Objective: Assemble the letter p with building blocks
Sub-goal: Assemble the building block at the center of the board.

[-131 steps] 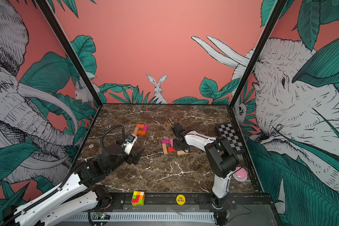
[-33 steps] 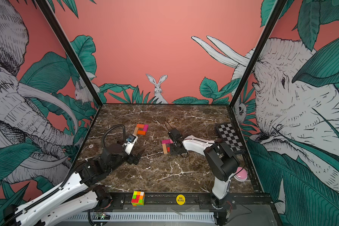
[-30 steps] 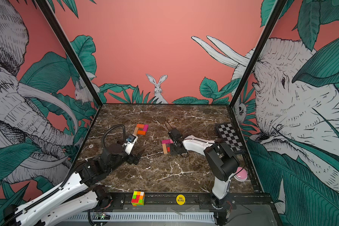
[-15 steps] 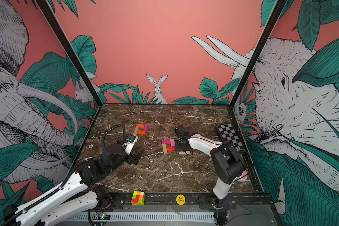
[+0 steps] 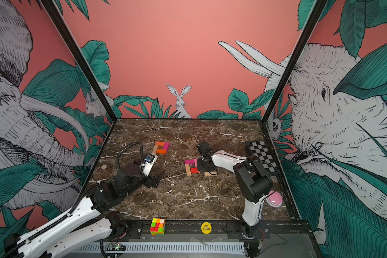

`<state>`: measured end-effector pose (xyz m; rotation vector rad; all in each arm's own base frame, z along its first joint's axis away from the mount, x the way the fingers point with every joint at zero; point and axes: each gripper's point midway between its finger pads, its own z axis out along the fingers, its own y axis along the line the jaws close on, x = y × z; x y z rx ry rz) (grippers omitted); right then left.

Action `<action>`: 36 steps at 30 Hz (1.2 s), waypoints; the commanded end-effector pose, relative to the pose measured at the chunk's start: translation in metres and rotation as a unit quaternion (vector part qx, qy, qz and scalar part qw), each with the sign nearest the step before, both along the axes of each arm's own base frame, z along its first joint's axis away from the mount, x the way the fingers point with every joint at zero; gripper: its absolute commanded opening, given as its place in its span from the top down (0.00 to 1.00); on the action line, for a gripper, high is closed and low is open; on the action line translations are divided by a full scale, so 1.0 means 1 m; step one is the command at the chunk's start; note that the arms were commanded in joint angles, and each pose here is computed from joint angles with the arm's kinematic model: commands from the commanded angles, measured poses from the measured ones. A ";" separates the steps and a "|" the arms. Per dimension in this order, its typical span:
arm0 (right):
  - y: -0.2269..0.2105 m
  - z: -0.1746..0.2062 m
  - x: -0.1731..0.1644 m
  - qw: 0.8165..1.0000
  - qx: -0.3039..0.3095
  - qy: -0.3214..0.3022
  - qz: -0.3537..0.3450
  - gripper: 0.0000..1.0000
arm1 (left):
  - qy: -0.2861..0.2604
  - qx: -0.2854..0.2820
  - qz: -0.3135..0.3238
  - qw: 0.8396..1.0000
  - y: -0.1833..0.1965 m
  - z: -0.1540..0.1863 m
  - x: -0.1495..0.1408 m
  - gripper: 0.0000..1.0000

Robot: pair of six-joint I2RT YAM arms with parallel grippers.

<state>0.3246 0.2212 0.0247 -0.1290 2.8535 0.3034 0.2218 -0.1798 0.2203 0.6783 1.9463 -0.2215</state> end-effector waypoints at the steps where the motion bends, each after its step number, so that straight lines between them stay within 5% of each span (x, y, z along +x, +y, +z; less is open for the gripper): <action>1: 0.004 0.000 0.004 1.000 0.005 -0.001 0.007 0.86 | -0.008 -0.016 0.007 1.000 0.000 0.012 0.003 0.00; 36: -0.008 0.016 0.016 1.000 0.005 -0.022 -0.007 0.85 | 0.020 0.004 0.023 1.000 -0.004 -0.006 0.011 0.01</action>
